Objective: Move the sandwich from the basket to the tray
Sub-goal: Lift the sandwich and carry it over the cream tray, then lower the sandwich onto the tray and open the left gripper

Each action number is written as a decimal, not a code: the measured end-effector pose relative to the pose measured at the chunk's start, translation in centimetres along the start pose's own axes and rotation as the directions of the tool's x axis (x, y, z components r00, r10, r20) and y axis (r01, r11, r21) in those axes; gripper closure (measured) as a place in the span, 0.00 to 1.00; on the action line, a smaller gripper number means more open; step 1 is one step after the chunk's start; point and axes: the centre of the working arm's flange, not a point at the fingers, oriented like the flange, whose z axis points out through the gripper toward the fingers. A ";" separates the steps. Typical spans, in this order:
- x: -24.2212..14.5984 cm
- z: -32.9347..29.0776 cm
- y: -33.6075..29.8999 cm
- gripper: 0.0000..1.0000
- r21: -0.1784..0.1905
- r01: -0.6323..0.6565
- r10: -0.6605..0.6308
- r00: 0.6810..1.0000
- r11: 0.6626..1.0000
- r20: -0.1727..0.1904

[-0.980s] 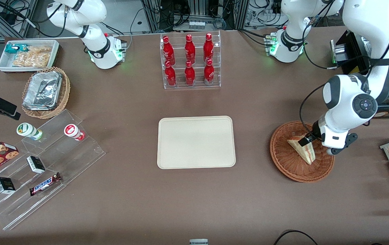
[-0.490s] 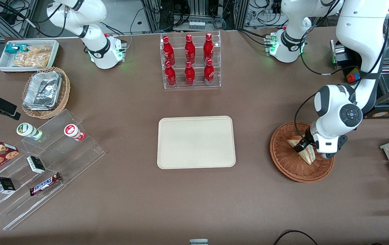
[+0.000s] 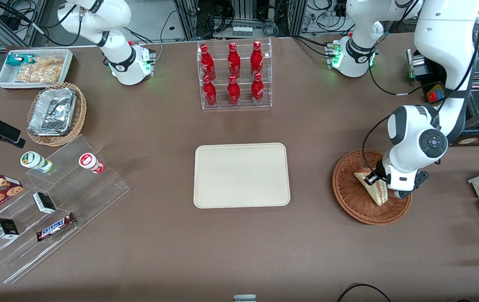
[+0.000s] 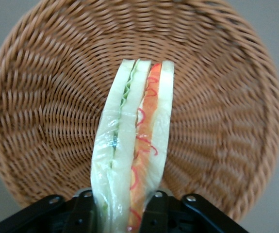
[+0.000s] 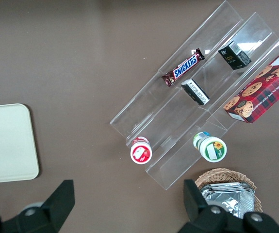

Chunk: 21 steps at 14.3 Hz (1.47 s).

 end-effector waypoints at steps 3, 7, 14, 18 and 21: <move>-1.6 -4.6 4.1 0.82 0.004 -0.290 0.290 0.956 0.957 0.041; -8.0 -6.8 14.2 0.84 0.010 -0.473 0.471 0.879 0.881 0.072; -21.1 -1.3 28.8 0.85 0.033 -0.451 0.447 0.891 0.892 0.083; -25.7 0.9 33.7 0.85 0.028 -0.388 0.386 0.920 0.921 0.070; -28.0 3.7 36.0 0.85 0.013 -0.359 0.358 0.932 0.933 0.057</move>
